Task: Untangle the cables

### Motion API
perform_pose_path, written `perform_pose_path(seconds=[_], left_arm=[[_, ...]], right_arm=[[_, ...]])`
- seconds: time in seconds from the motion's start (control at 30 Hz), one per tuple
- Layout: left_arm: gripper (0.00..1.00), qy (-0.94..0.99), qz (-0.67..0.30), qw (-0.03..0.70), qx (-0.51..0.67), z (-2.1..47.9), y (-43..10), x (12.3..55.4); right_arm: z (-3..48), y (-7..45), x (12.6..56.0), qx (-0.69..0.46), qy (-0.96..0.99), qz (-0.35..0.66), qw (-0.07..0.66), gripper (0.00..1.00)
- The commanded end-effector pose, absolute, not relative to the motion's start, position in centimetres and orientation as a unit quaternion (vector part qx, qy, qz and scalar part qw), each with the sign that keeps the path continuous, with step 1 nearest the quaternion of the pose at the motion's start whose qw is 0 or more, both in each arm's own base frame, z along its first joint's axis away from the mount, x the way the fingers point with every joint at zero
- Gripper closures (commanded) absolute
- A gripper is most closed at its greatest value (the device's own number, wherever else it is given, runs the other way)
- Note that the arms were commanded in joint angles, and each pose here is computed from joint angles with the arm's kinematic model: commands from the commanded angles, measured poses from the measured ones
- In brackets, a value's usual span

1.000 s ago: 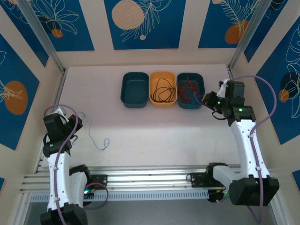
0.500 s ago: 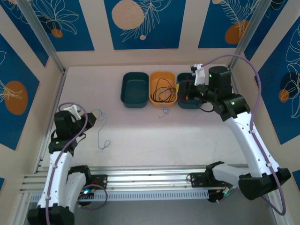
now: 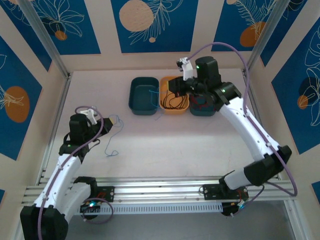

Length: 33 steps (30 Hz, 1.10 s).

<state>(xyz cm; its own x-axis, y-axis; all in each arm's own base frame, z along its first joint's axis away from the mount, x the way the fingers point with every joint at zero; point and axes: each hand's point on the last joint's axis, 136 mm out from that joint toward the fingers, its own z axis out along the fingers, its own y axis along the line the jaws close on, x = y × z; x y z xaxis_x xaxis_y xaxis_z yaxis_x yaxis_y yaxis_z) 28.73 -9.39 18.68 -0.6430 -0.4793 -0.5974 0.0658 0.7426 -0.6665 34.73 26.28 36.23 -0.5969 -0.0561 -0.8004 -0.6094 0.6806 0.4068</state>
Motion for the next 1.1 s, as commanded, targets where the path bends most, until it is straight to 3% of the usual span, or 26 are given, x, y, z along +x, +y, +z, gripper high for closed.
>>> perform_pose_path(seconds=[0.0,0.53,0.87,1.07], left_arm=[[1.00,0.835,-0.338,0.418,-0.120,19.1,-9.5,29.0],[1.00,0.835,-0.337,0.420,-0.112,19.2,-9.6,28.5],[1.00,0.832,-0.340,0.429,-0.097,20.5,-9.8,28.3],[1.00,0.831,-0.340,0.432,-0.086,21.1,-10.0,28.3]], right_arm=[[36.6,27.3,36.7,-0.205,0.821,0.335,0.414,1.00],[29.2,31.6,49.5,-0.175,0.868,0.272,0.378,1.00],[21.5,33.5,52.0,-0.167,0.901,0.269,0.296,1.00],[17.7,33.8,50.7,-0.175,0.915,0.269,0.244,0.67]])
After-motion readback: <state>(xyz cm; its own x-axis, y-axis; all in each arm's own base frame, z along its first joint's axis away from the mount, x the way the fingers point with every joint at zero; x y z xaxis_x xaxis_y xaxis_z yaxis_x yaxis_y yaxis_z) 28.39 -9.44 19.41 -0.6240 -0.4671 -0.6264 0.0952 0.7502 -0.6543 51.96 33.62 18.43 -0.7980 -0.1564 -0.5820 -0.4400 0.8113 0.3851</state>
